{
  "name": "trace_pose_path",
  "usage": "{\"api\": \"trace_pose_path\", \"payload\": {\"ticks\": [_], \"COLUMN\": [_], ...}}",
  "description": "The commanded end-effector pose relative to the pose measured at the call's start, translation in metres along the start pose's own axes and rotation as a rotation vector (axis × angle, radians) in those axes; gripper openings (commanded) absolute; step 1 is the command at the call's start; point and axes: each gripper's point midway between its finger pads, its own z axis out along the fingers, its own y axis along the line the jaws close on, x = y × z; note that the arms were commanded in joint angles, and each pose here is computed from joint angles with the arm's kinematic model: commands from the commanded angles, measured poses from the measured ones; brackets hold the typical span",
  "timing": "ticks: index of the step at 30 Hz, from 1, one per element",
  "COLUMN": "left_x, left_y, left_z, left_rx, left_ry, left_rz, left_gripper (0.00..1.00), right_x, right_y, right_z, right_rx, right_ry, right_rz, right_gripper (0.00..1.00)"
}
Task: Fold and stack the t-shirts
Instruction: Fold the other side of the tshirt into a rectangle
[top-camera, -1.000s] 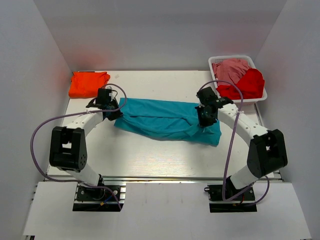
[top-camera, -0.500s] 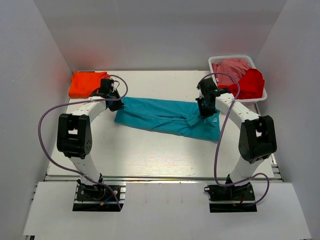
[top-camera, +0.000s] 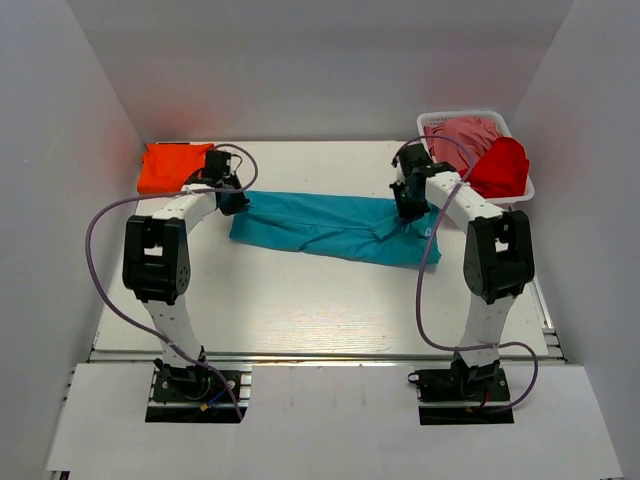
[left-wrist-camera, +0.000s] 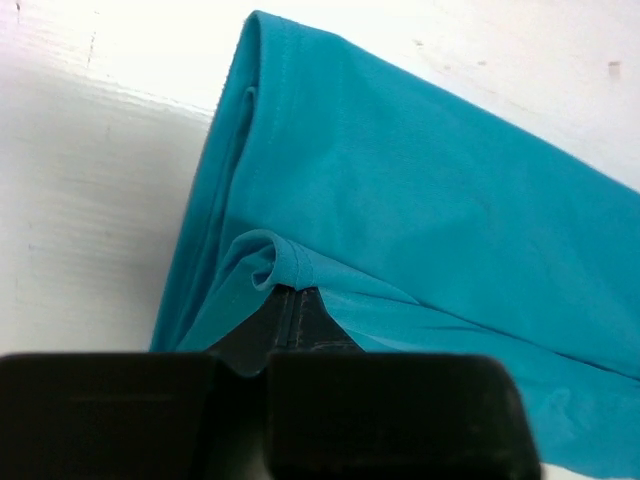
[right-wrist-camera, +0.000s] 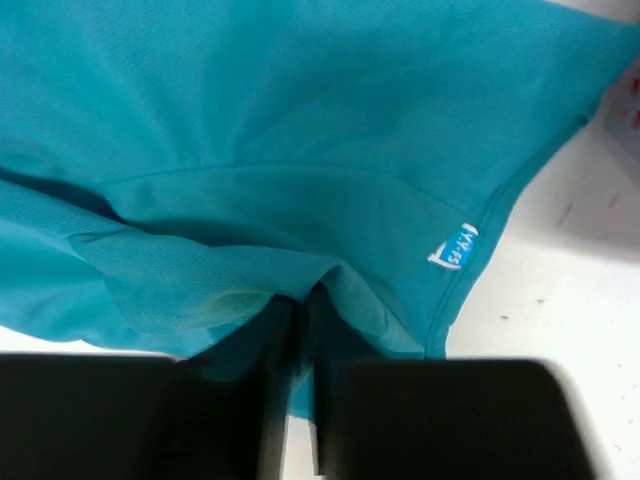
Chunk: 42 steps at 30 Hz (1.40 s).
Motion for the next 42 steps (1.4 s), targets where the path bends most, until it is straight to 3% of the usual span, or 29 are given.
{"api": "trace_pose_path", "payload": {"ticks": [1,2,3,4,6,7,8,9,10,14,16,17,19,21,25,33,39,42], "left_x": [-0.022,-0.023,-0.022,-0.029,-0.038,-0.039,-0.045,-0.054,-0.058,-0.067,-0.064,-0.061,-0.049,-0.036,-0.016,0.006,0.031,0.051], "left_y": [0.001,0.003,0.003,0.007,0.006,0.005,0.004,-0.001,-0.003,-0.008,-0.016,-0.019,-0.028,-0.037,-0.053,-0.06,-0.051,-0.04], "left_z": [0.005,0.007,0.009,0.012,0.008,0.006,0.0,-0.008,-0.014,-0.044,-0.056,-0.059,-0.056,-0.051,-0.034,-0.001,0.021,0.022], "left_rx": [-0.032,-0.047,-0.054,-0.088,-0.108,-0.108,-0.109,-0.097,-0.086,-0.055,-0.031,-0.006,0.066,0.141,0.238,0.266,0.234,0.205], "left_ry": [-0.052,-0.052,-0.038,-0.054,-0.059,-0.058,-0.078,-0.102,-0.121,-0.181,-0.203,-0.2,-0.168,-0.129,-0.058,0.023,0.103,0.161], "left_rz": [0.001,-0.009,-0.008,-0.008,-0.024,-0.024,-0.024,-0.026,-0.027,-0.021,0.011,0.022,0.052,0.07,0.109,0.13,0.127,0.12], "left_gripper": [0.04,0.15,0.45,0.65,0.93,1.0,1.0,1.0,1.0,1.0,1.0,1.0,1.0,1.0,1.0,1.0,1.0,1.0], "right_x": [-0.023,-0.031,-0.034,-0.044,-0.078,-0.083,-0.106,-0.109,-0.112,-0.11,-0.079,-0.082,-0.047,-0.04,-0.004,-0.031,-0.09,-0.087], "right_y": [-0.001,0.0,-0.001,0.0,-0.004,-0.005,-0.01,-0.01,-0.01,0.001,0.006,0.01,0.021,0.034,0.047,0.097,0.097,0.096], "right_z": [0.007,0.011,0.014,0.021,0.015,0.02,0.013,0.014,0.01,-0.028,-0.016,-0.041,-0.028,-0.04,-0.02,0.008,0.026,0.049], "right_rx": [-0.029,-0.029,-0.034,-0.037,-0.032,-0.025,-0.002,0.001,0.002,-0.052,-0.078,-0.105,-0.164,-0.244,-0.307,-0.554,-0.504,-0.477], "right_ry": [-0.037,-0.044,-0.044,-0.049,-0.127,-0.132,-0.186,-0.19,-0.198,-0.262,-0.217,-0.269,-0.21,-0.225,-0.138,-0.121,-0.205,-0.154], "right_rz": [0.003,0.014,0.024,0.044,0.068,0.071,0.079,0.072,0.074,0.063,0.077,0.082,0.085,0.085,0.09,0.056,0.098,0.131], "right_gripper": [0.2,0.22,0.25,0.31,0.52,0.52,0.52,0.74,0.9,0.9,0.9,0.9,0.9,0.9,0.9,0.9,0.9,0.9]}}
